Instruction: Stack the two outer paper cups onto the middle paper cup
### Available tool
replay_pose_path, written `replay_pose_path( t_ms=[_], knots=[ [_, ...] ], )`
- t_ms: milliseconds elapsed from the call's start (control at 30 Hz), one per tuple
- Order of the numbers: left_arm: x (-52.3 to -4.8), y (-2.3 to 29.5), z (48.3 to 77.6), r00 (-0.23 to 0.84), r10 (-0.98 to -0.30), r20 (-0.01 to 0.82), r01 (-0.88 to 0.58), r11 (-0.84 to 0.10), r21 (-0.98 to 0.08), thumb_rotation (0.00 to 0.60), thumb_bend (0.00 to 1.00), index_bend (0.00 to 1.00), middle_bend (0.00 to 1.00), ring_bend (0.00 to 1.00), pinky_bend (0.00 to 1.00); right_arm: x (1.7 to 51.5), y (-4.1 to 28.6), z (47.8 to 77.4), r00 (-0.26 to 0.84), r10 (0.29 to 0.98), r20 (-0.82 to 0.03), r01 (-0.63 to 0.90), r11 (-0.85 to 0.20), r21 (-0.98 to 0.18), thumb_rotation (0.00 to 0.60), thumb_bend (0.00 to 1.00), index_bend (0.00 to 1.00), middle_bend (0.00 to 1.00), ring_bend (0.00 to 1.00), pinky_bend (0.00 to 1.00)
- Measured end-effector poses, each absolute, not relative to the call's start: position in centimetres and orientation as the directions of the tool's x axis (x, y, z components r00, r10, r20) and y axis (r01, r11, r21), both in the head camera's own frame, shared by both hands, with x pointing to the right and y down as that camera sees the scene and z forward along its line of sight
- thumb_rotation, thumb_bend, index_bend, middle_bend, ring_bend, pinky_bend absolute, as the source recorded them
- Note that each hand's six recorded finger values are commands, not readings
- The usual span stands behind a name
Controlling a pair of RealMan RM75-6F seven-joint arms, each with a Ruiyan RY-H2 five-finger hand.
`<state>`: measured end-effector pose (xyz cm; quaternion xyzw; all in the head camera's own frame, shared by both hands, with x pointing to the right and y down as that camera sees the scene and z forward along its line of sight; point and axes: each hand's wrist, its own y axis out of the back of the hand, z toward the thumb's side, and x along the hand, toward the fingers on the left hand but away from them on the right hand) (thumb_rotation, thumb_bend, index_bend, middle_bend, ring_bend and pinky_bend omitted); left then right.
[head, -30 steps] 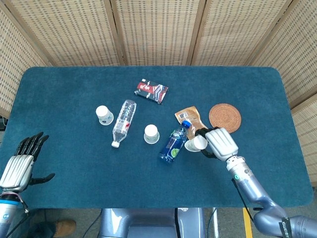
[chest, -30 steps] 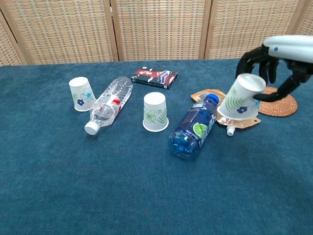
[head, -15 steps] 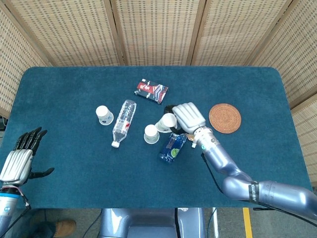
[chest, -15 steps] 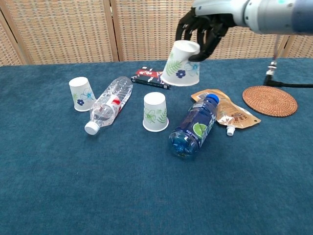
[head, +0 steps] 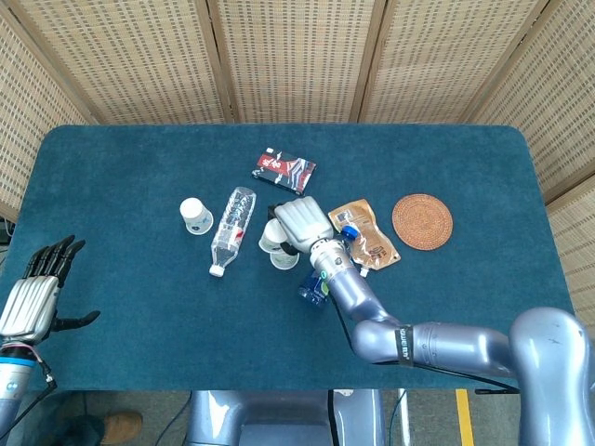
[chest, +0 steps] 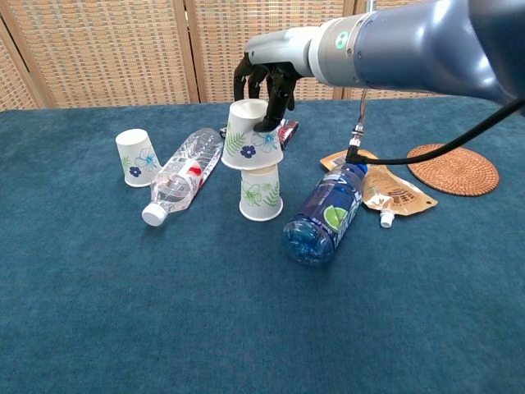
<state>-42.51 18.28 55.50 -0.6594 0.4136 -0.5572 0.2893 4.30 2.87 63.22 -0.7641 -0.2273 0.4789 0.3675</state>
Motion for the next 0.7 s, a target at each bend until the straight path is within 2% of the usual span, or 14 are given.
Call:
replay_pose_path(
  t_ms=[200,267,300,367,433,467,700],
  knots=[
    [-42.7,18.2,55.4,0.038,-0.866,0.498,-0.232,-0.492,-0.839,0.600,0.03,0.00,0.00,0.00,0.00,4.5,3.1,63.0,0.418,0.704,-0.574,-0.024,-0.623,-0.782,0.600,0.58,0.44,0.51,0.50,0.50],
    [-42.6,18.2,55.2,0.042,-0.868,0.495,-0.234,-0.490,-0.840,0.600,0.03,0.00,0.00,0.00,0.00,4.6,3.3,63.2,0.414,0.699,-0.583,-0.032,-0.629,-0.777,0.600,0.55,0.38,0.44,0.45,0.46],
    [-42.7,18.2,55.2,0.042,-0.869,0.494,-0.235,-0.489,-0.840,0.600,0.03,0.00,0.00,0.00,0.00,4.7,3.4,63.3,0.411,0.695,-0.590,-0.036,-0.635,-0.772,0.600,0.51,0.33,0.38,0.40,0.42],
    [-42.7,18.3,55.1,0.041,-0.870,0.491,-0.237,-0.486,-0.841,0.600,0.03,0.00,0.00,0.00,0.00,4.7,3.6,63.4,0.409,0.684,-0.604,-0.043,-0.647,-0.762,0.600,0.25,0.12,0.13,0.16,0.21],
    [-42.7,18.3,55.0,0.041,-0.871,0.489,-0.239,-0.484,-0.842,0.600,0.03,0.00,0.00,0.00,0.00,4.9,3.9,63.6,0.404,0.668,-0.625,-0.059,-0.663,-0.746,0.600,0.06,0.01,0.01,0.02,0.07],
    [-42.7,18.3,55.0,0.041,-0.871,0.489,-0.239,-0.484,-0.842,0.600,0.03,0.00,0.00,0.00,0.00,4.9,4.0,63.6,0.403,0.661,-0.633,-0.067,-0.668,-0.741,0.600,0.02,0.00,0.00,0.00,0.02],
    [-42.6,18.4,55.0,0.047,-0.869,0.492,-0.237,-0.488,-0.840,0.600,0.03,0.00,0.00,0.00,0.00,5.1,4.0,62.0,0.416,0.664,-0.621,-0.073,-0.656,-0.751,0.600,0.00,0.00,0.00,0.00,0.00]
  ],
)
